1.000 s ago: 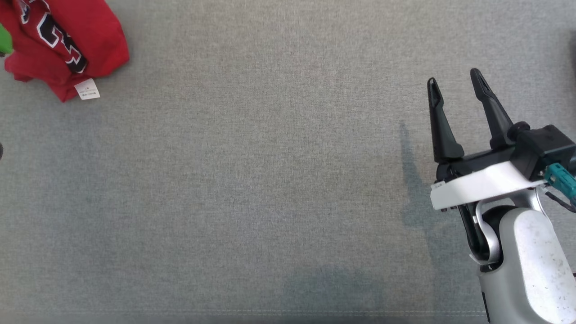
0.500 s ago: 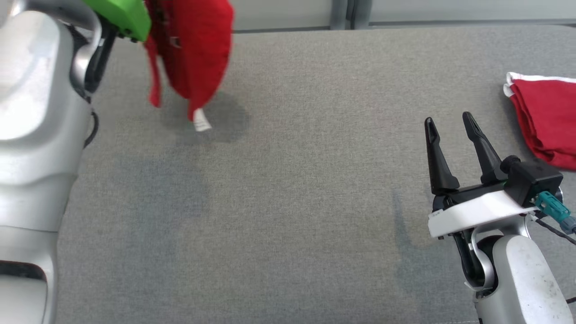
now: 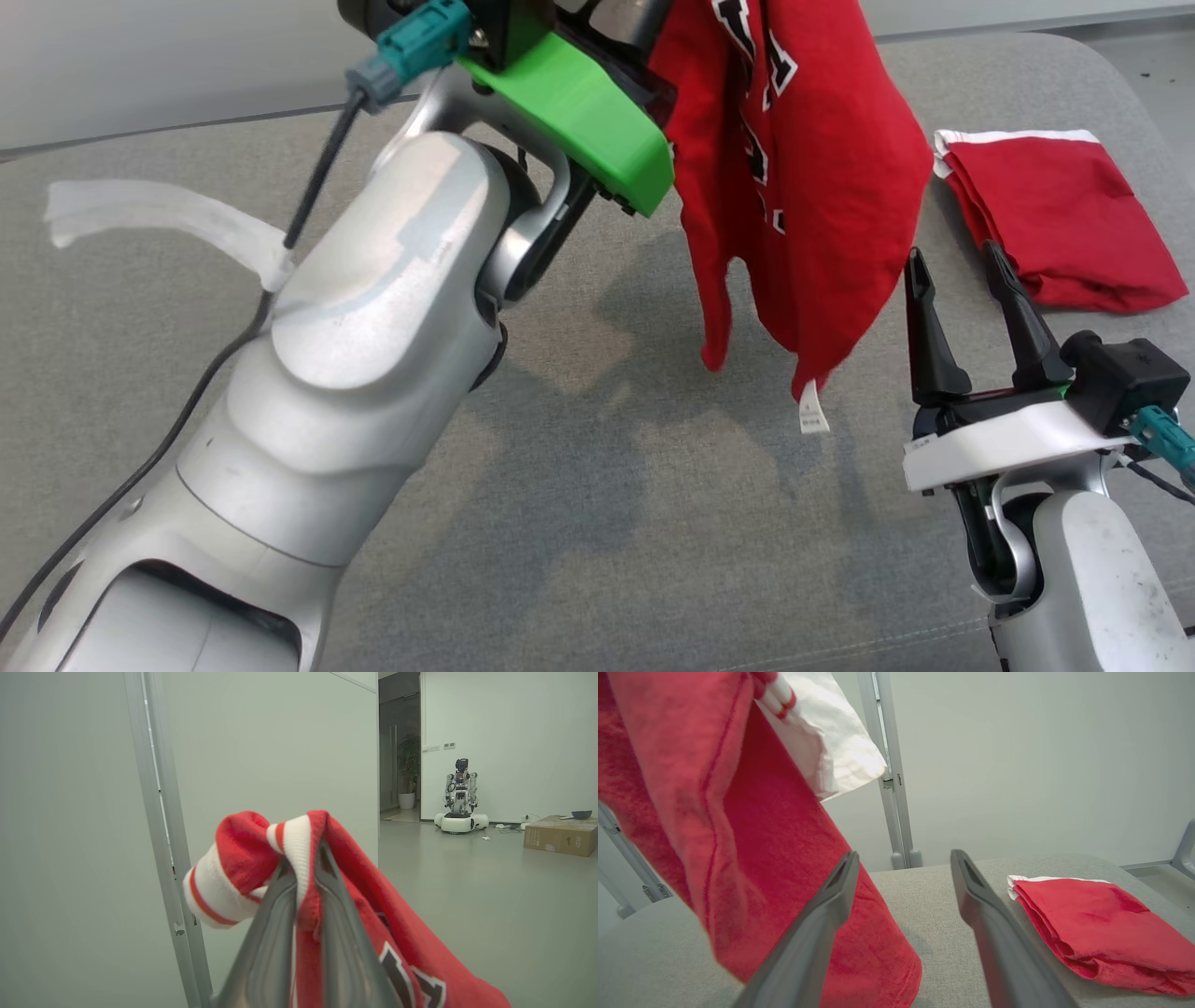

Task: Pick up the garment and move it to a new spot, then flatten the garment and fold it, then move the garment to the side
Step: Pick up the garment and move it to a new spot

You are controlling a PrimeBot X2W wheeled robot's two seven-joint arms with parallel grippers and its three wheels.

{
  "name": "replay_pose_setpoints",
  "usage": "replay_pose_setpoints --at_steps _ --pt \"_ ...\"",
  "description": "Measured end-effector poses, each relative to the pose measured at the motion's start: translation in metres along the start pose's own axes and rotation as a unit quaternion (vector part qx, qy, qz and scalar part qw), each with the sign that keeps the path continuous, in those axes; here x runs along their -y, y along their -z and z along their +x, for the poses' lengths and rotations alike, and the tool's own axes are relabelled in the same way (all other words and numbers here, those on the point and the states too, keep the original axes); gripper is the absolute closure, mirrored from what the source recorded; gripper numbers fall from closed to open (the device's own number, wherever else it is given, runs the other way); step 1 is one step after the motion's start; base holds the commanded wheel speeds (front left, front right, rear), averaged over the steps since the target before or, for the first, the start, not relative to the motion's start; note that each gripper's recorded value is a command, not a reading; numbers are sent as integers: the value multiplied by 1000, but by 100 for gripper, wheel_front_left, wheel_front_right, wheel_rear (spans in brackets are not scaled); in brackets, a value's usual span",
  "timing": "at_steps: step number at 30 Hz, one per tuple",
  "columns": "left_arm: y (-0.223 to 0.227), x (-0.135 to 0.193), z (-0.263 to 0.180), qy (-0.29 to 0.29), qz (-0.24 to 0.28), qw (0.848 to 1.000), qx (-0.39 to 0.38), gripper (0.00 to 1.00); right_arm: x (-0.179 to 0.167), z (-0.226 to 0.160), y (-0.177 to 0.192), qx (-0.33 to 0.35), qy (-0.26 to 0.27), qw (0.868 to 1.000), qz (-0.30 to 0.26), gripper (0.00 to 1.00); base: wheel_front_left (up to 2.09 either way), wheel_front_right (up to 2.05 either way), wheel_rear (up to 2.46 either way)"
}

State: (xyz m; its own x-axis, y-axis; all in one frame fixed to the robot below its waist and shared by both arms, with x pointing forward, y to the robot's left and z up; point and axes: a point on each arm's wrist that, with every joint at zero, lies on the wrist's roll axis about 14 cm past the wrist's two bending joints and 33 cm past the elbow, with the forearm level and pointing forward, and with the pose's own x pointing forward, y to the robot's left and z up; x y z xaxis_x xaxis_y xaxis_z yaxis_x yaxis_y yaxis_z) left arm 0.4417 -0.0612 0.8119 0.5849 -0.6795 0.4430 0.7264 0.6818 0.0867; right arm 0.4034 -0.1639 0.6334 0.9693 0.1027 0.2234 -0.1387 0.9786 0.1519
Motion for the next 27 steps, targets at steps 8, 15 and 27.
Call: replay_pose_setpoints --at_steps 8,15,27 --pt "45 18 10 -14 -77 997 -12 100 25 -5 3 -1 33 999 -7 0 0 0 0" --pt "129 -46 -10 -147 -89 980 -99 100 43 -5 12 -8 57 998 -13 0 0 0 0" --pt "191 -171 -125 -348 -56 917 -188 100 42 4 31 -26 52 998 -14 0 0 0 0"
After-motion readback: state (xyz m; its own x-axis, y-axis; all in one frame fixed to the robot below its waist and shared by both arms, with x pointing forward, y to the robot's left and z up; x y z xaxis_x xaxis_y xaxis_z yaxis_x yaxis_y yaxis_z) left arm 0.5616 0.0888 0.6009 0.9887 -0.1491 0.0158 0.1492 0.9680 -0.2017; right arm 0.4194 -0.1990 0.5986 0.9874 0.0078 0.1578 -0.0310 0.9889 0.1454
